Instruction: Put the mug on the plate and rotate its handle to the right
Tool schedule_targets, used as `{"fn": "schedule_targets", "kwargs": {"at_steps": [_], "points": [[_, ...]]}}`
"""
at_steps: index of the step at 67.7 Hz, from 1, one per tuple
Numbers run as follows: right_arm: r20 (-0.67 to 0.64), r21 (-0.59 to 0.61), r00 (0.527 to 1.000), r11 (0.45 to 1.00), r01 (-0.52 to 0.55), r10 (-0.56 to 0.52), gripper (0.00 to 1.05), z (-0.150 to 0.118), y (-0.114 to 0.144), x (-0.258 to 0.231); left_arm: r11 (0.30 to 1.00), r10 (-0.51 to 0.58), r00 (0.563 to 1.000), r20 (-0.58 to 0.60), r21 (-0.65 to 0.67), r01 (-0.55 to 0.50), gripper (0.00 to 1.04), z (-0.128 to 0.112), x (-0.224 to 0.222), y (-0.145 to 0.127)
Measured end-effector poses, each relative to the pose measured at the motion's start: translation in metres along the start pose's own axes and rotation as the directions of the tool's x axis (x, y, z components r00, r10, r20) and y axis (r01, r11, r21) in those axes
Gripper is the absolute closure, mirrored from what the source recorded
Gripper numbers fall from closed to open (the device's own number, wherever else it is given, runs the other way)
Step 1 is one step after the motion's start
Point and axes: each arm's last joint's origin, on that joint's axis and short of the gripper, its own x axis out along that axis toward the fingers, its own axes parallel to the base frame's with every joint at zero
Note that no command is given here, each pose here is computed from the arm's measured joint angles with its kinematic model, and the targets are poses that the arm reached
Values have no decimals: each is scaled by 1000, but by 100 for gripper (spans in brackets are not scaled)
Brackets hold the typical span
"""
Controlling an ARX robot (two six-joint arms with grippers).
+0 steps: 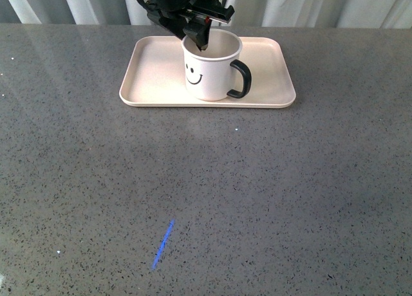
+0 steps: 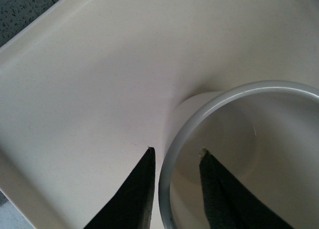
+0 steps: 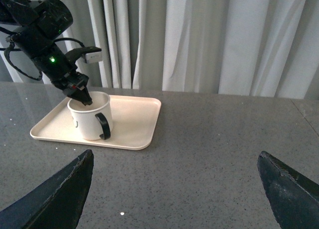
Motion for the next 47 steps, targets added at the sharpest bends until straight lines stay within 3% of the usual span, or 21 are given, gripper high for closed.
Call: {"fn": "schedule_targets", "kwargs": {"at_steps": [6,9,16,19,23,29,32,37,47], "points": [[0,0,1000,1000,0,0,9,0,0,0,1000,2,1000,8,7,-2,46,1,0,0],[0,0,1000,1000,0,0,9,0,0,0,1000,3,1000,11,7,-3,43,1,0,1],[0,0,1000,1000,0,0,9,0,0,0,1000,5,1000,22,14,-6,23,1,-1,4],[0,0,1000,1000,0,0,9,0,0,0,1000,7,1000,26,16,-7,21,2,-1,4],[0,0,1000,1000,0,0,9,0,0,0,1000,9,999,41,18,-10,7,3,-5,7],[0,0,1000,1000,0,0,9,0,0,0,999,20,998,63,24,-21,4,5,-10,10],[0,0,1000,1000,0,0,9,0,0,0,999,36,995,93,21,-38,16,9,-20,15],[0,0,1000,1000,0,0,9,0,0,0,997,67,982,177,17,-71,7,16,-41,24],[0,0,1000,1000,0,0,9,0,0,0,990,136,923,360,-26,-136,9,20,-113,36]]}}
